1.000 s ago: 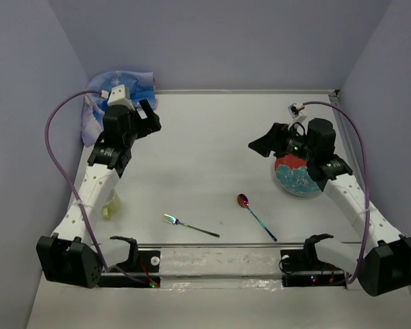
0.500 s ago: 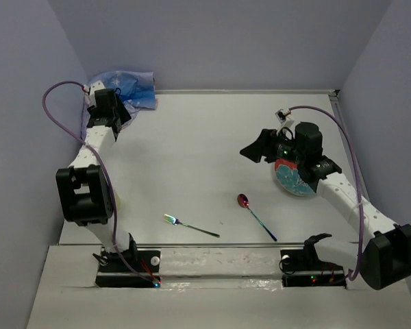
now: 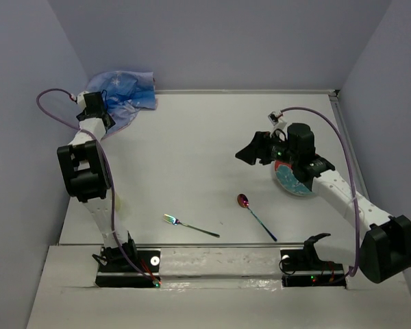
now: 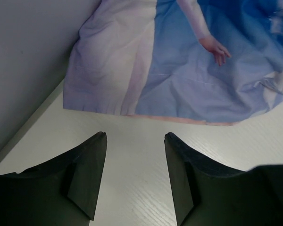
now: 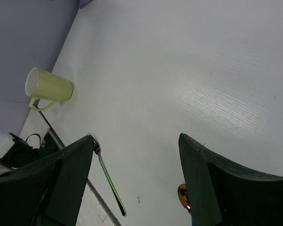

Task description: Set the dinner table for one person

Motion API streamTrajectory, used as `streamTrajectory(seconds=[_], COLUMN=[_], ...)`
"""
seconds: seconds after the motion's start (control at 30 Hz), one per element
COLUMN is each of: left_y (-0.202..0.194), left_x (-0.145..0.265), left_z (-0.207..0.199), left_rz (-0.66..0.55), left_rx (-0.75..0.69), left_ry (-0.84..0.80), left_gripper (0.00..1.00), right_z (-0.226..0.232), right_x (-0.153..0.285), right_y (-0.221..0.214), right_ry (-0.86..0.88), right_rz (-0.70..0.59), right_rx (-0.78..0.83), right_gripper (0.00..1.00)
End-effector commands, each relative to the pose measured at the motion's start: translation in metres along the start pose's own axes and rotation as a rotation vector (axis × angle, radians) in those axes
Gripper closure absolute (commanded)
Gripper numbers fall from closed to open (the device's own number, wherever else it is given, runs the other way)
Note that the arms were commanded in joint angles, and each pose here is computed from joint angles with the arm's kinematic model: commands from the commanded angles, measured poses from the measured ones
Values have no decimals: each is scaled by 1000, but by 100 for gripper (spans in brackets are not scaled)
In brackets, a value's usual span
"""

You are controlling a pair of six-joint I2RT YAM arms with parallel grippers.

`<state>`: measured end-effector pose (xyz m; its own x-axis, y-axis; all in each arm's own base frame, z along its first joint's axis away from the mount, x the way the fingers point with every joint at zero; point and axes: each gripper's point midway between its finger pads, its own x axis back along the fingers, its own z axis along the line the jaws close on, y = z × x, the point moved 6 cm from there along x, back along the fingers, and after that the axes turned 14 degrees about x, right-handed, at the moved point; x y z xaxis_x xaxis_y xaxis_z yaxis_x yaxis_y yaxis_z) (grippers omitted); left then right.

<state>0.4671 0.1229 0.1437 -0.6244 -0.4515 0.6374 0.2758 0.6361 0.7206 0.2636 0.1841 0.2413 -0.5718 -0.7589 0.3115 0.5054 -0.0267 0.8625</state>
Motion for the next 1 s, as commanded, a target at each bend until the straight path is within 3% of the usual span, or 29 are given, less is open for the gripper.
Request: streamTrajectory(seconds=[0.0,0.23,0.63,0.7,0.83,0.93,0.97], left_y=[13,4,0,-5,-12,-19,-23], left_x=[-3,-36,-62,-68,-72,-77,-78], left_z=[8,21,15,13,11,12,11], left_rz=[-63,8,64,100,125,142,157], left_rx=[16,10,18,20,27,22,16], left_ry=[60,107,112,92,71,66,52], left_gripper=[37,27,31,44,47,55,67], right_z=[3,4,14,16,19,20,20], right_x=[-4,-5,-6,-4,0,2,2], right_y=[10,7,4,9,15,17,18], right_ry=[12,28,92,93,89,86,84], right_rz=[-51,-40,-23,-34,-56,-63,-65], right_rx=[60,69,85,96,110,114,113], right_gripper=[22,23,28,28,28,28,28])
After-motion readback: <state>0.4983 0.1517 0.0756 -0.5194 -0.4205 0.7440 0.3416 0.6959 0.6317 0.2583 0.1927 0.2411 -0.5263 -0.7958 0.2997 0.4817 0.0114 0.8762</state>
